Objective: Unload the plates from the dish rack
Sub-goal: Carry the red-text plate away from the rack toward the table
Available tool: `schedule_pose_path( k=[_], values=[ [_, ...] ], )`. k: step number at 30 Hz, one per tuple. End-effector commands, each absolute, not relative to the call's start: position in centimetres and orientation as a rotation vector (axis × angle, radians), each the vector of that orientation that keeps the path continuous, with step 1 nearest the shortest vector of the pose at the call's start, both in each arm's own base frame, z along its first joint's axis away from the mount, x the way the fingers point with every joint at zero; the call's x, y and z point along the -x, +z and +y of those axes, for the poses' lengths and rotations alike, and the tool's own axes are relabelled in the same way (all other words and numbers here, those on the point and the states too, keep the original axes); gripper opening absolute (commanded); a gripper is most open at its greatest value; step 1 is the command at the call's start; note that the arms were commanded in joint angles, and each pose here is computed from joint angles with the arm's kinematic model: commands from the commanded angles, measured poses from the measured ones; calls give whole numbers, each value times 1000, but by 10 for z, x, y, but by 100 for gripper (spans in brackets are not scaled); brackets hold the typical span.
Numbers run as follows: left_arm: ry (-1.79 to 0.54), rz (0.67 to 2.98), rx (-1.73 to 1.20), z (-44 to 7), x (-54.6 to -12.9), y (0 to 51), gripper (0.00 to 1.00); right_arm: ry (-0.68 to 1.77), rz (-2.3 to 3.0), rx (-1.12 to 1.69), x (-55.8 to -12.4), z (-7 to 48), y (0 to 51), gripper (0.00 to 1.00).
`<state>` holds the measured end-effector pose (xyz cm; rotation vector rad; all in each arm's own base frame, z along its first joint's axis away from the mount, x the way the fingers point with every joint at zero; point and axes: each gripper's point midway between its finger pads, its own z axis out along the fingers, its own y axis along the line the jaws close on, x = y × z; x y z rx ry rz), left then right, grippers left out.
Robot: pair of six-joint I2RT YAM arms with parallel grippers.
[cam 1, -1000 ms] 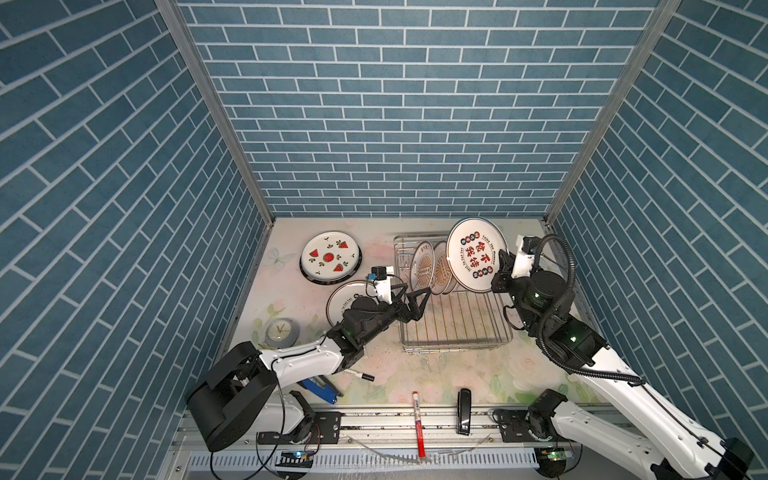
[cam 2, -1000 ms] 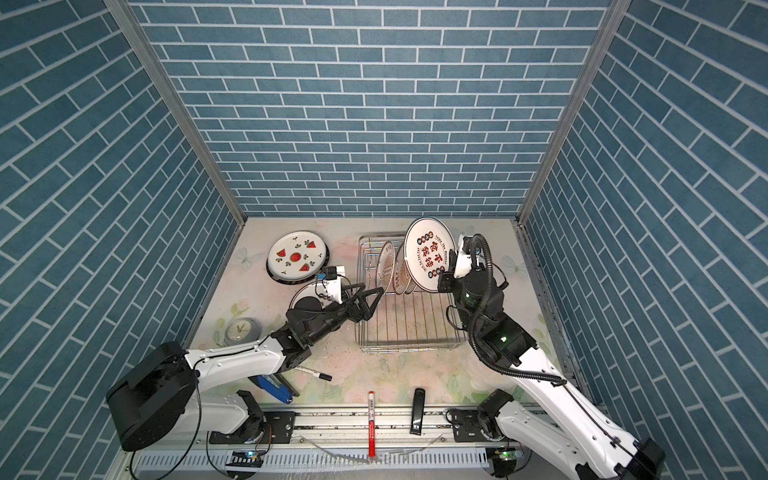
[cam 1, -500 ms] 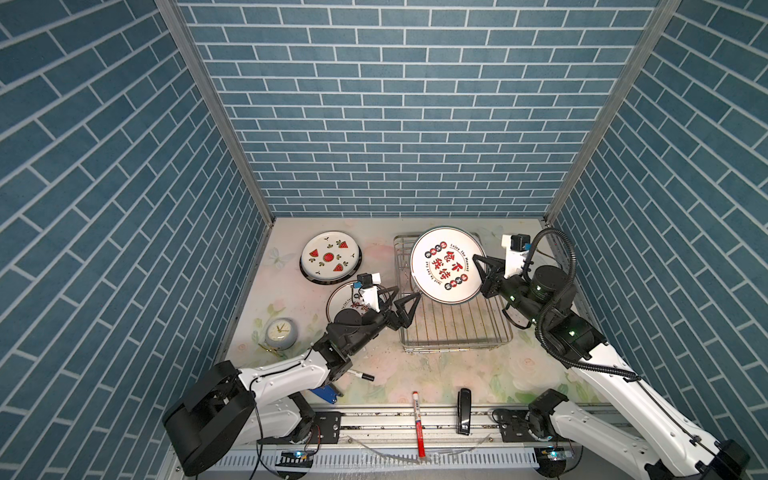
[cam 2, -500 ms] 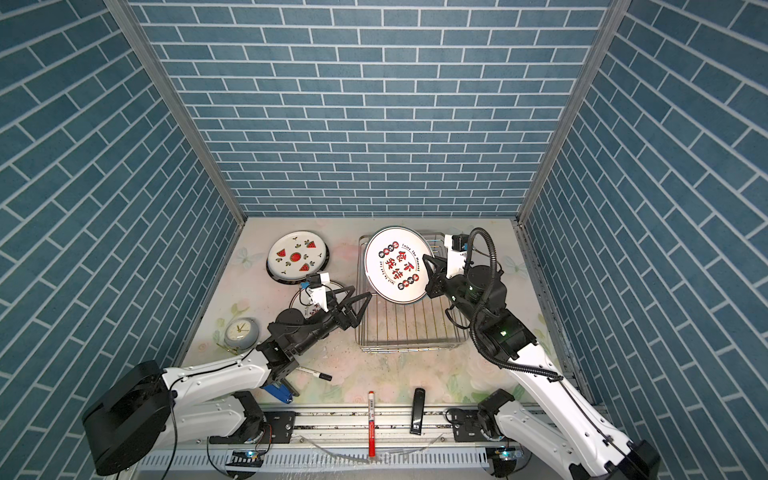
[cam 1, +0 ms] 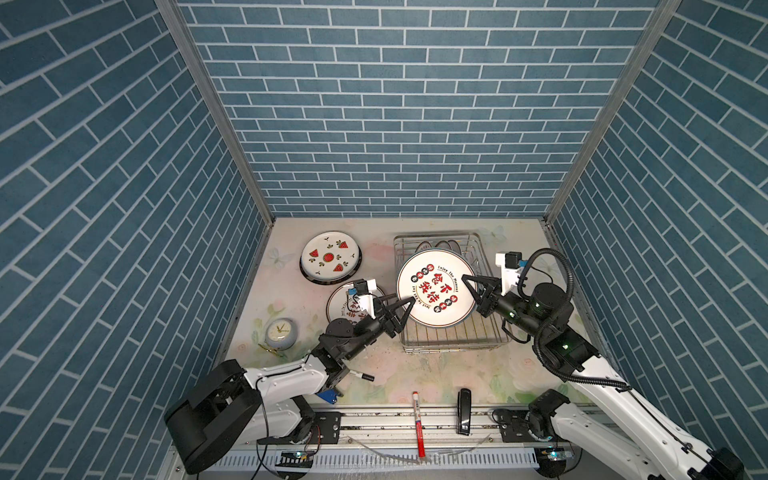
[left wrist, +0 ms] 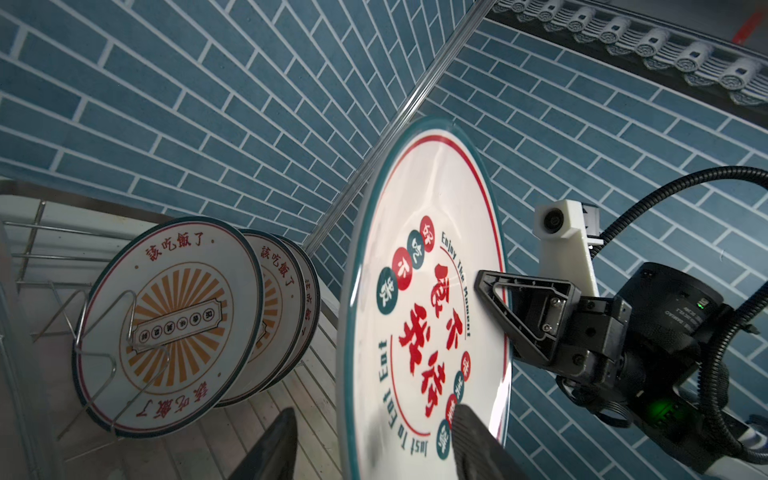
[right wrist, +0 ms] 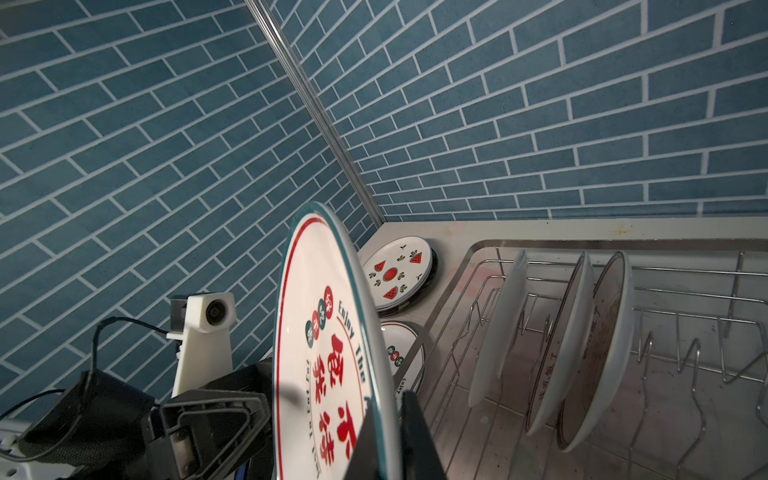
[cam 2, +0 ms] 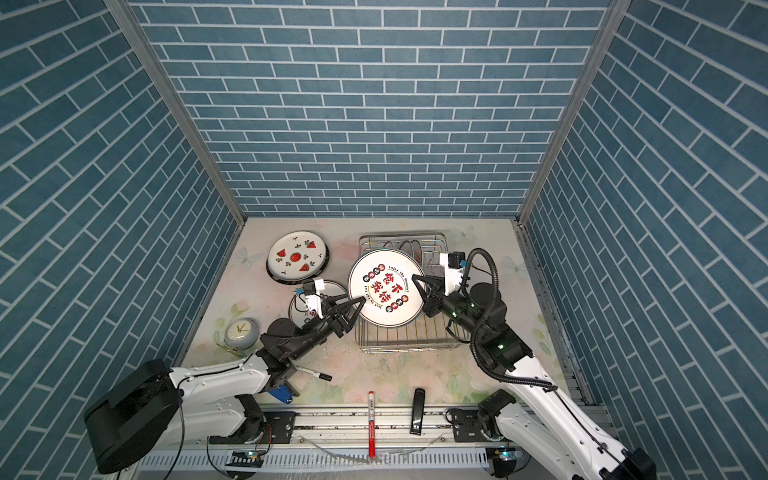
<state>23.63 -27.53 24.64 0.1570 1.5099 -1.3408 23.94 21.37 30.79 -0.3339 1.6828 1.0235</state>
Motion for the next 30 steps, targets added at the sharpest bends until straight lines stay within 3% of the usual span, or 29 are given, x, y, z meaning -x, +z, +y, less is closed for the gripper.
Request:
schedule_pose_path(
  k=[1,4,9,30],
  values=[
    [-1415,1435,-184,-278,-227,263,52,1095,1530,313,-231,209,344,0],
    [-1426,1452,-213,-285,-226,266,52,1127,1529,338,-228,214,341,0],
    [-1434,1437,-192,-281,-226,267,40,1111,1548,332,-232,213,332,0],
    [-1420,1514,-149,-285,-235,251,6,1108,1590,356,-243,222,326,0]
  ],
)
